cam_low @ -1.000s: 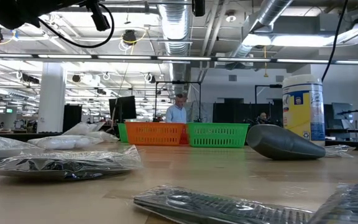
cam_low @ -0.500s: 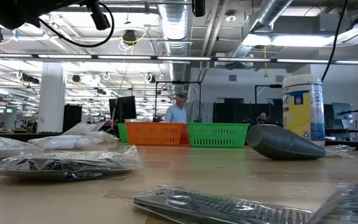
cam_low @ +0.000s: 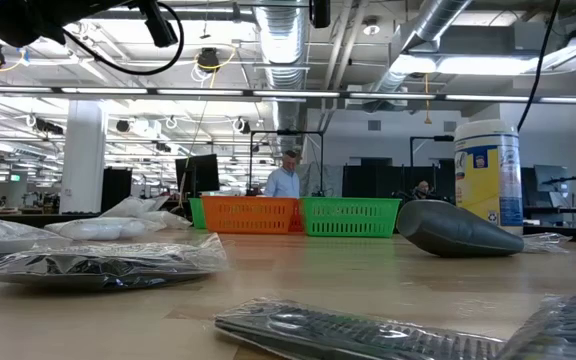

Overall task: Pick & Place Travel size toiletries
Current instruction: Put the black hair brush into the orange bin

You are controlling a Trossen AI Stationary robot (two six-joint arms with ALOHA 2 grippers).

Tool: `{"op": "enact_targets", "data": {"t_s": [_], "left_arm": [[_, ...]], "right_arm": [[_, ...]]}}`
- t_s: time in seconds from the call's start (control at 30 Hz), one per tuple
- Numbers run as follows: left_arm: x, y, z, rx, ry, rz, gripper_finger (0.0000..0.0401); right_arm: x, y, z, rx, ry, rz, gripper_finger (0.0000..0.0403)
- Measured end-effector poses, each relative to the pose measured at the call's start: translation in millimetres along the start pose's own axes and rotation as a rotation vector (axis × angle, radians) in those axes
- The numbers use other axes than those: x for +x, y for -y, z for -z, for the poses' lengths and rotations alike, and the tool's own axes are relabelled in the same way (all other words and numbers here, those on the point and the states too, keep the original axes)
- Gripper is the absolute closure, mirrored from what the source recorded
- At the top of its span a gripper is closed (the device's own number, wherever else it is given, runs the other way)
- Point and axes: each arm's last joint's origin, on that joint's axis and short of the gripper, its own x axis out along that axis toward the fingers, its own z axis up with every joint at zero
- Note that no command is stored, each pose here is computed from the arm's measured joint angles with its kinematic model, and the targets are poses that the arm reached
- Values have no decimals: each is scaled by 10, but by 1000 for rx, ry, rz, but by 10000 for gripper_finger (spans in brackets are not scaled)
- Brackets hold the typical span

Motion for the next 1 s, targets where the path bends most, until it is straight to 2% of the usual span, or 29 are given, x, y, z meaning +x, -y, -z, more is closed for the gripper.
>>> {"op": "enact_targets", "data": {"t_s": [0.4,0.7,0.83,1.0], "left_arm": [[0,0,-2,0,7,-3,399],[-1,10,-10,9,17,5,395],[-17,45,-31,12,33,20,365],[-49,92,-69,18,53,39,300]], "right_arm": [[0,0,0,-1,0,0,381],[0,-1,1,0,0,0,374],[0,-7,7,0,-1,-2,383],[0,-10,7,6,0,-4,387]]}}
